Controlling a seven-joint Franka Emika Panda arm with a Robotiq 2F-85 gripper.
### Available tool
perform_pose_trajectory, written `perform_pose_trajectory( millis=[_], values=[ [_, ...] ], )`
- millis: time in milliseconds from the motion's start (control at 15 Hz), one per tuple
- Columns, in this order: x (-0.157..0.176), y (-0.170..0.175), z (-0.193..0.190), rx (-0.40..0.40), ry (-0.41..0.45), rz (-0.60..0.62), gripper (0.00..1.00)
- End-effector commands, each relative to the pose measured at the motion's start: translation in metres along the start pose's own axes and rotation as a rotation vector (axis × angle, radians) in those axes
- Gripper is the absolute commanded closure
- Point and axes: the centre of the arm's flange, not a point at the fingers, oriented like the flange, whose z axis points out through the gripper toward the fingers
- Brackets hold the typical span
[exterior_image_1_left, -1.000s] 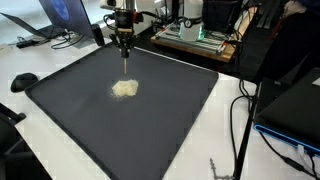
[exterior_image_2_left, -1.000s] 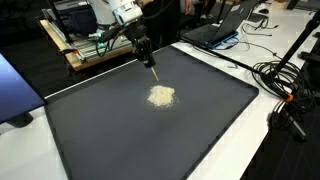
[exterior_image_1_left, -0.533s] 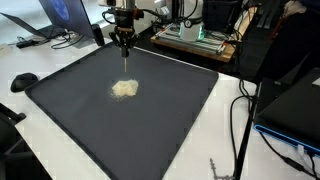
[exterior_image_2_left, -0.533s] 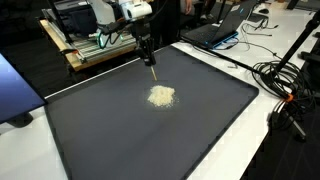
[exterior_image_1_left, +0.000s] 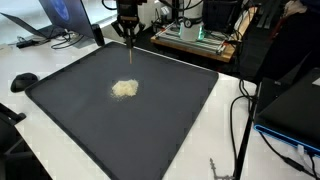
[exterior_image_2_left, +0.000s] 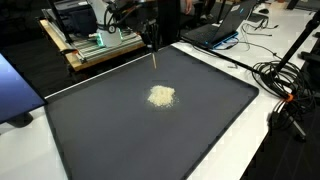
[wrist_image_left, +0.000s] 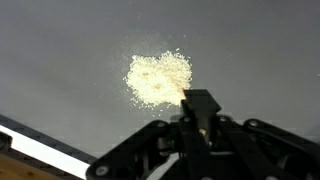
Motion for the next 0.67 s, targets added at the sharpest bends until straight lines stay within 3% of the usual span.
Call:
perform_pose_trajectory(
  millis=[0, 333, 600],
  values=[
    [0.014, -0.005, -0.029, 0.034, -0.077, -0.01, 0.97],
    [0.026, 0.006, -0.059, 0.1, -0.157, -0.006, 0.97],
    [0.032, 0.015, -0.077, 0.081, -0.156, -0.029, 0.97]
  ],
)
